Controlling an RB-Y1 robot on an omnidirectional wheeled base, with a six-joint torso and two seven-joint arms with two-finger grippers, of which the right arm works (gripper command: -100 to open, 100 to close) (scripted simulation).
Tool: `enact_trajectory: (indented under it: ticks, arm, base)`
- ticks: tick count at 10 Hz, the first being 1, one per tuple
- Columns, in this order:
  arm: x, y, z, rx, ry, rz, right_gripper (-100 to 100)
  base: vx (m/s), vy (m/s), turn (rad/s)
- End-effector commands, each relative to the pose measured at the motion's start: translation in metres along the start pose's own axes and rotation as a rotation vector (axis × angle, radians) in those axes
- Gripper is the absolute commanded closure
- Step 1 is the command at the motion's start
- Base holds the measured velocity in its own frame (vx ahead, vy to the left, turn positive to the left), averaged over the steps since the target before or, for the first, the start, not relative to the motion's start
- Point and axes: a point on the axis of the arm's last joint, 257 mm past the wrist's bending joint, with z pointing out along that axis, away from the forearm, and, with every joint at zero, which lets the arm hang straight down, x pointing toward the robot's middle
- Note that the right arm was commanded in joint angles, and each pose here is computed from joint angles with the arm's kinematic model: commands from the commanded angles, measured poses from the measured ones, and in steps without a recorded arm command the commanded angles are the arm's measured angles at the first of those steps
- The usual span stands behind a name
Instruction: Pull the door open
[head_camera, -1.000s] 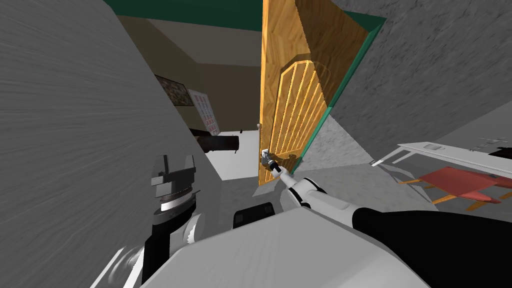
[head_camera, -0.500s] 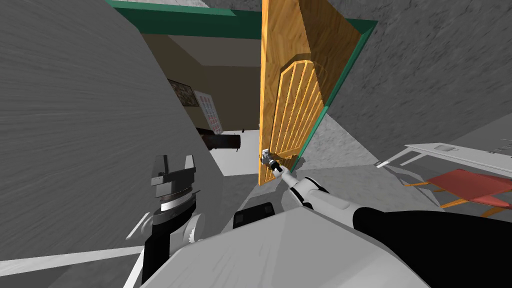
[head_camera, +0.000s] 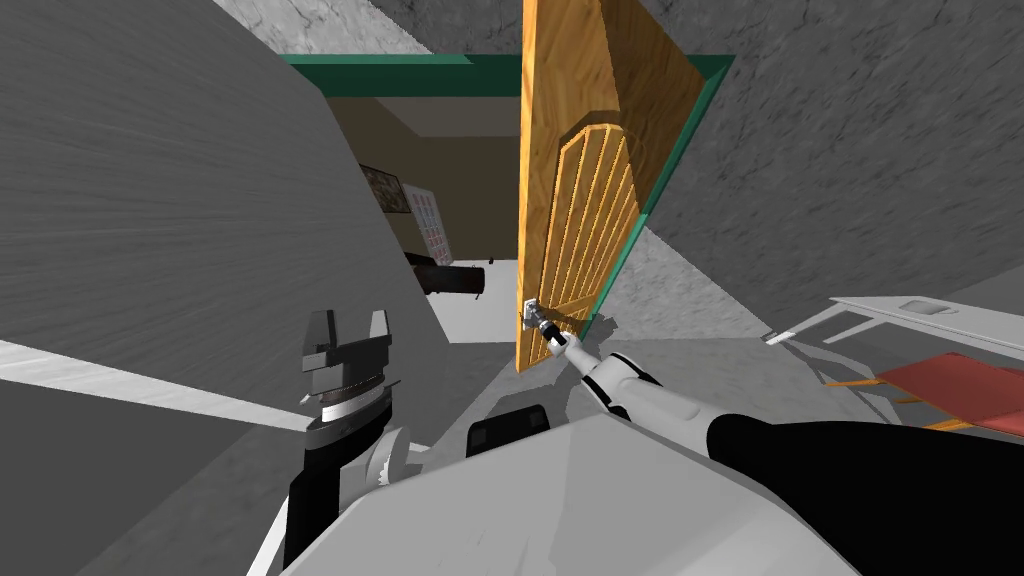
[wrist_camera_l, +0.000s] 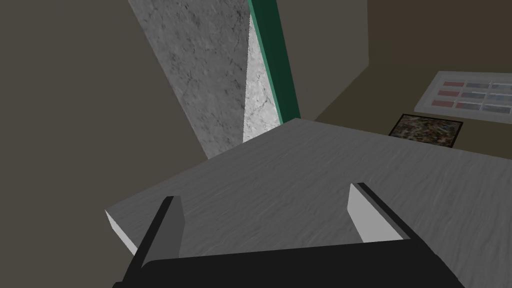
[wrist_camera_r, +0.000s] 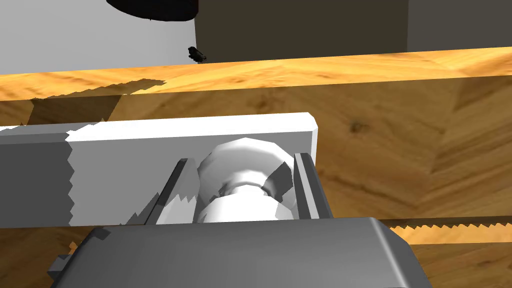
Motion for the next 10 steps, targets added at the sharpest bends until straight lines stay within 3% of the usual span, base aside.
enact_trajectory:
  ticks: [1,5,10]
  arm:
    - [0.000,0.000,0.0000,0.000,0.000,0.000,100]
    - [0.022,0.000,-0.0001,-0.001,0.076,0.000,100]
    - [0.047,0.002,-0.0010,-0.002,0.165,-0.002,100]
  base:
    - [-0.079,-0.059,0.039]
    - [-0.173,-0.137,0.050]
    - [-0.200,-0.183,0.038]
